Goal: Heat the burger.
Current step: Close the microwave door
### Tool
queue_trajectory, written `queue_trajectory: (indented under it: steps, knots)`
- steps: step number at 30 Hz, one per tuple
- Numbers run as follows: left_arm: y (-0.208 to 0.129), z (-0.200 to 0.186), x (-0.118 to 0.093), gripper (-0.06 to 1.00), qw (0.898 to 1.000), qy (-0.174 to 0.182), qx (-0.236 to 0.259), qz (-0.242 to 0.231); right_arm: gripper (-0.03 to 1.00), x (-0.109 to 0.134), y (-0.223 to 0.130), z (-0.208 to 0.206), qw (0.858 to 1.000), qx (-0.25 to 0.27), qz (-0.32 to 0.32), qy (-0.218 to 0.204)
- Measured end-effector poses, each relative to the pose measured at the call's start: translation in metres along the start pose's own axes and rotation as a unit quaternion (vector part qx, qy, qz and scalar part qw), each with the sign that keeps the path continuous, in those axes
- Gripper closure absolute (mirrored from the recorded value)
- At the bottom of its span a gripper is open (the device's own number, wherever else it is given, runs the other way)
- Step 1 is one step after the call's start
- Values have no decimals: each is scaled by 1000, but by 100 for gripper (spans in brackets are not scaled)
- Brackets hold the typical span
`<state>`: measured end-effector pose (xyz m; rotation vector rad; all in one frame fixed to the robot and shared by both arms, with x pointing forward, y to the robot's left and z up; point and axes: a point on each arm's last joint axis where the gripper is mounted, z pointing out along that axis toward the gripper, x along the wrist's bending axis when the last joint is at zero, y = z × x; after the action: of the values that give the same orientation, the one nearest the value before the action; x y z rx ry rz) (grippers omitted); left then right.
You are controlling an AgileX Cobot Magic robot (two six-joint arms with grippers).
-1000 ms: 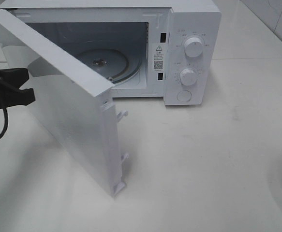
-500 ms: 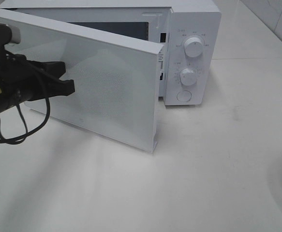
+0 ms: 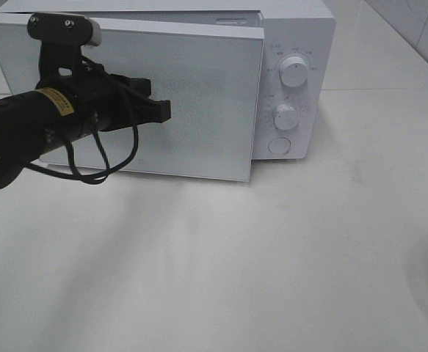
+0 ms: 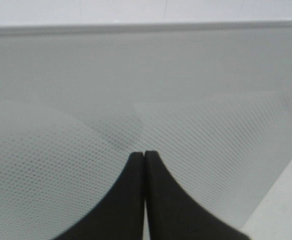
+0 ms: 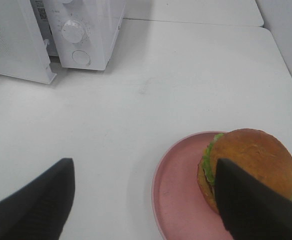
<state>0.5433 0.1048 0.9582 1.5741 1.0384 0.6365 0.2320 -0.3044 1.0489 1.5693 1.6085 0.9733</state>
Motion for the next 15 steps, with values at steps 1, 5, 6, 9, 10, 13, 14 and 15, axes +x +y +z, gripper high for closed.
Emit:
queue_trajectory:
  steps: [1, 5, 6, 9, 10, 13, 14, 15]
  knots:
    - [0, 3, -2, 94, 1000, -1, 3, -1, 22, 0, 0, 0, 1000, 0, 0, 0]
    - [3, 18, -9, 94, 1000, -6, 6, -5, 22, 0, 0, 0, 1000, 0, 0, 0]
    - [4, 21, -11, 94, 1000, -6, 5, -7, 22, 0, 0, 0, 1000, 0, 0, 0]
    - [6, 31, -14, 94, 1000, -7, 6, -11, 22, 0, 0, 0, 1000, 0, 0, 0]
    - [5, 36, -17, 94, 1000, -10, 20, -10, 22, 0, 0, 0, 1000, 0, 0, 0]
    - [3, 43, -22, 94, 999, -14, 37, -9, 22, 0, 0, 0, 1000, 0, 0, 0]
    - [3, 43, -22, 94, 999, -14, 37, -9, 22, 0, 0, 0, 1000, 0, 0, 0]
    - [6, 49, -24, 94, 999, -15, 40, -10, 22, 0, 0, 0, 1000, 0, 0, 0]
